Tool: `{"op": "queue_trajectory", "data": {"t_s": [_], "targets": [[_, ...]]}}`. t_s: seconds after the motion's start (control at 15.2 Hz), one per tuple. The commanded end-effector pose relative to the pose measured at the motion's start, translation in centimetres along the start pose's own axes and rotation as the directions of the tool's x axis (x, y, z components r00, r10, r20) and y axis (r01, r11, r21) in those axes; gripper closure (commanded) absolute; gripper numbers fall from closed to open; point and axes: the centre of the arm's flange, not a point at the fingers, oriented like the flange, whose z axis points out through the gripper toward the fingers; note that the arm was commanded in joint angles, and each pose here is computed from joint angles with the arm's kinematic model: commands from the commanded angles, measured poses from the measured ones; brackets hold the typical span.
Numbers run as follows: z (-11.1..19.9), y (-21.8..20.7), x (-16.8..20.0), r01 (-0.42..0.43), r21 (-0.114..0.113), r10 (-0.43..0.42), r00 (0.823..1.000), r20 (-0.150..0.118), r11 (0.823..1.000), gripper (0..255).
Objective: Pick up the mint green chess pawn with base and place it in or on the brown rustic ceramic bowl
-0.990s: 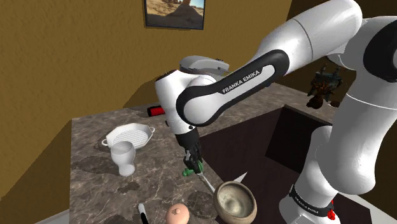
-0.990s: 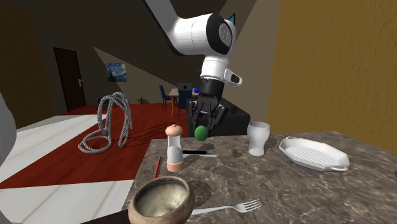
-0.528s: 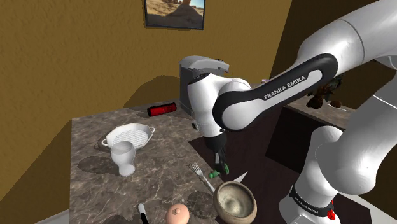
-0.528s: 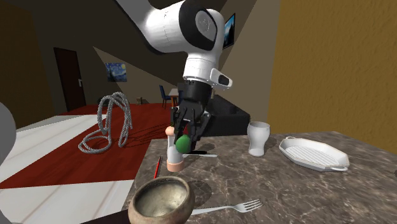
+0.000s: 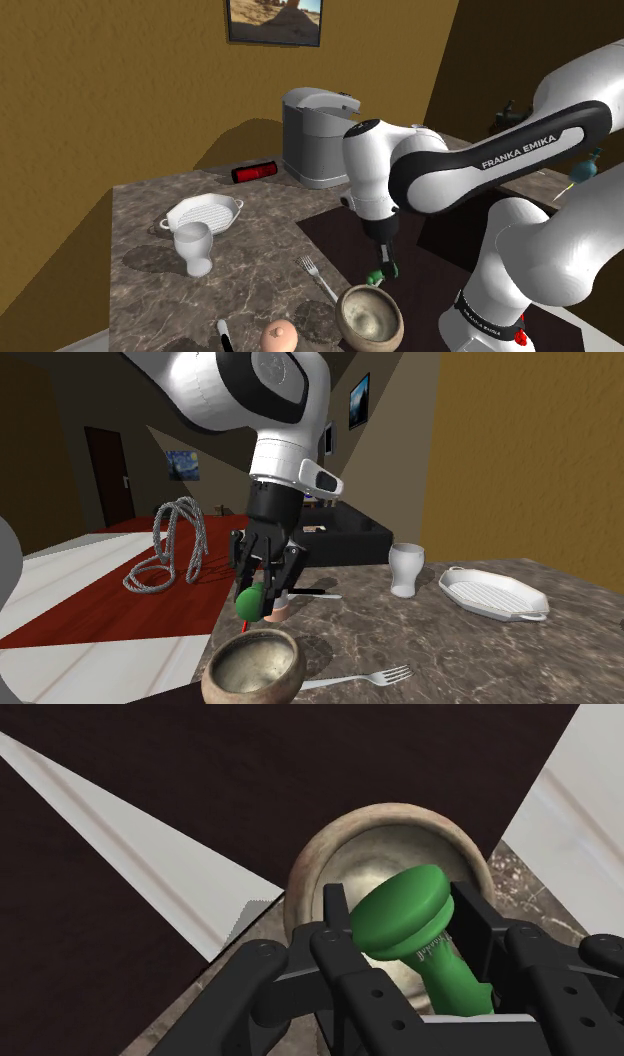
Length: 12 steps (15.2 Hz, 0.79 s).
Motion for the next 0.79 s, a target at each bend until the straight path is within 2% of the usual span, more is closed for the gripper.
{"op": "queue_trajectory", "data": {"t_s": [0.0, 0.73], "targets": [[1.0, 0.0, 0.0, 0.0, 0.0, 0.0, 1.0, 0.0, 1.0, 255], [6.5, 0.1, 2.0, 0.0, 0.0, 0.0, 1.0, 0.0, 1.0, 255]]}}
